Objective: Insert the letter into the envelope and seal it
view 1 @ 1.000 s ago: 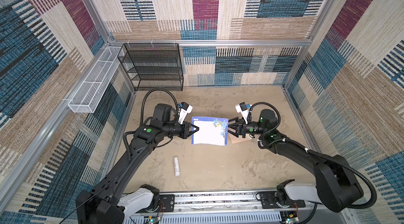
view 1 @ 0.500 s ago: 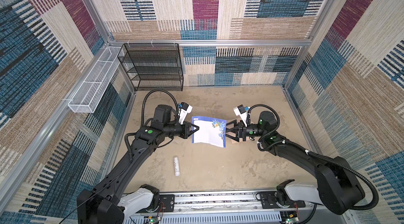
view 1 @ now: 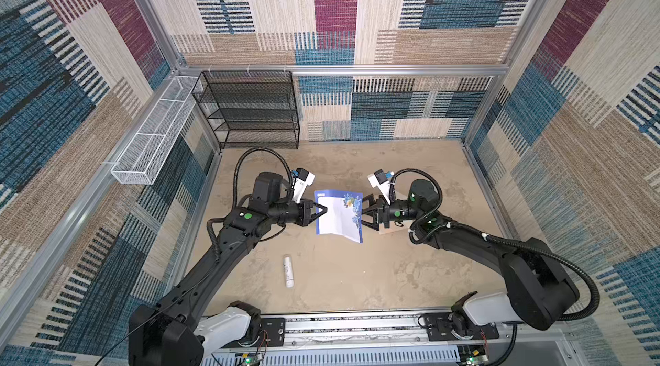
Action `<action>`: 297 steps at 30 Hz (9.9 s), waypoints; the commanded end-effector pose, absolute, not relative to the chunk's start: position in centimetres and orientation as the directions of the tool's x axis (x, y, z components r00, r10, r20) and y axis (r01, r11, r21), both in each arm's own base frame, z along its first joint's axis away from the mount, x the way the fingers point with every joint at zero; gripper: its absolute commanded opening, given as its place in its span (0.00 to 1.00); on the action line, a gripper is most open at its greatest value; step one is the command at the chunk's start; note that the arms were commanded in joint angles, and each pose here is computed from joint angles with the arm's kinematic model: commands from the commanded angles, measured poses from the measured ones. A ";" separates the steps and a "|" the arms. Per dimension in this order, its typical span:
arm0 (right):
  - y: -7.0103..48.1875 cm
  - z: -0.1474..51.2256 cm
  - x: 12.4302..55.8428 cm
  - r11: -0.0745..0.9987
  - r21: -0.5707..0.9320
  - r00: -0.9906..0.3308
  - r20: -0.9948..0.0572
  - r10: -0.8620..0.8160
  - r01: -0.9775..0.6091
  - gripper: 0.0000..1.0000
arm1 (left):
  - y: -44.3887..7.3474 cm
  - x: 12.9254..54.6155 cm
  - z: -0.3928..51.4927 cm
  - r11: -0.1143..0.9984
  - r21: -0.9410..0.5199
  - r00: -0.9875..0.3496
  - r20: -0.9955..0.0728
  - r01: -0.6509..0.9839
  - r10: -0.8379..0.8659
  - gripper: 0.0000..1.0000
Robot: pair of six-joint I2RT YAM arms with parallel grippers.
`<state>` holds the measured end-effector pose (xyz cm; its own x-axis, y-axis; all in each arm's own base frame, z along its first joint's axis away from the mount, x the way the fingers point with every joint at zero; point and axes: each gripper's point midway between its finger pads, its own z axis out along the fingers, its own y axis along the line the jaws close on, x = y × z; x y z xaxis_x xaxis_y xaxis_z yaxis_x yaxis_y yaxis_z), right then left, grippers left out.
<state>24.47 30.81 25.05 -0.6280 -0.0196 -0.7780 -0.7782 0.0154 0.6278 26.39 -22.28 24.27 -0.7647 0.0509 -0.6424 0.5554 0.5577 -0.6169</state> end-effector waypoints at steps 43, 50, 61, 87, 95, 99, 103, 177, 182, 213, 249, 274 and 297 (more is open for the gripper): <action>27.2 18.8 28.9 0.244 0.727 -0.740 -0.671 0.055 -0.641 1.00 | -22.9 24.8 26.6 0.476 -0.667 -0.772 -0.634 0.574 0.043 0.00; 28.3 20.9 27.6 0.090 0.709 -0.709 -0.704 0.027 -0.700 0.99 | -23.3 24.7 26.5 0.445 -0.690 -0.783 -0.620 0.570 0.041 0.00; 29.9 20.1 27.6 0.097 0.726 -0.730 -0.683 -0.020 -0.681 0.66 | -23.2 25.3 23.9 0.489 -0.698 -0.816 -0.576 0.523 0.052 0.00; 32.8 16.4 28.8 0.263 0.770 -0.811 -0.577 -0.101 -0.581 0.09 | -23.7 26.6 21.3 0.551 -0.697 -0.849 -0.527 0.459 0.040 0.15; 33.2 17.1 28.6 0.224 0.788 -0.817 -0.570 -0.085 -0.573 0.03 | -25.1 26.1 22.4 0.473 -0.736 -0.845 -0.533 0.484 0.035 0.41; 33.3 17.6 28.8 0.208 0.796 -0.820 -0.568 -0.072 -0.569 0.01 | -25.8 25.8 23.3 0.432 -0.747 -0.836 -0.548 0.505 0.031 0.44; 33.6 18.0 28.9 0.186 0.804 -0.824 -0.564 -0.061 -0.564 0.01 | -26.8 25.6 24.0 0.393 -0.757 -0.829 -0.558 0.523 0.029 0.45; 31.7 25.7 28.5 0.175 0.652 -0.664 -0.748 -0.011 -0.738 0.68 | -25.9 25.3 23.3 0.471 -0.701 -0.805 -0.592 0.537 0.036 0.00; 28.0 24.0 32.0 0.447 0.540 -0.605 -0.796 -0.004 -0.713 0.74 | -24.3 25.8 22.8 0.592 -0.608 -0.788 -0.611 0.529 0.077 0.00; 28.7 32.6 22.4 0.093 -0.261 0.219 -0.922 -0.319 -0.961 0.69 | -25.0 20.9 25.3 0.417 0.151 -0.176 -0.742 0.896 0.647 0.00; 29.3 30.5 20.0 0.038 -0.184 0.157 -0.914 -0.374 -0.982 0.00 | -26.4 19.7 27.4 0.348 0.217 -0.042 -0.795 0.912 0.605 0.20; 29.6 29.7 19.2 0.028 -0.142 0.122 -0.923 -0.365 -0.990 0.00 | -29.8 19.3 29.3 0.269 0.142 -0.013 -0.864 0.953 0.503 0.12; 29.3 30.6 18.8 0.029 -0.155 0.135 -0.925 -0.354 -0.987 0.00 | -27.5 20.0 26.9 0.340 0.188 -0.054 -0.805 0.921 0.591 0.00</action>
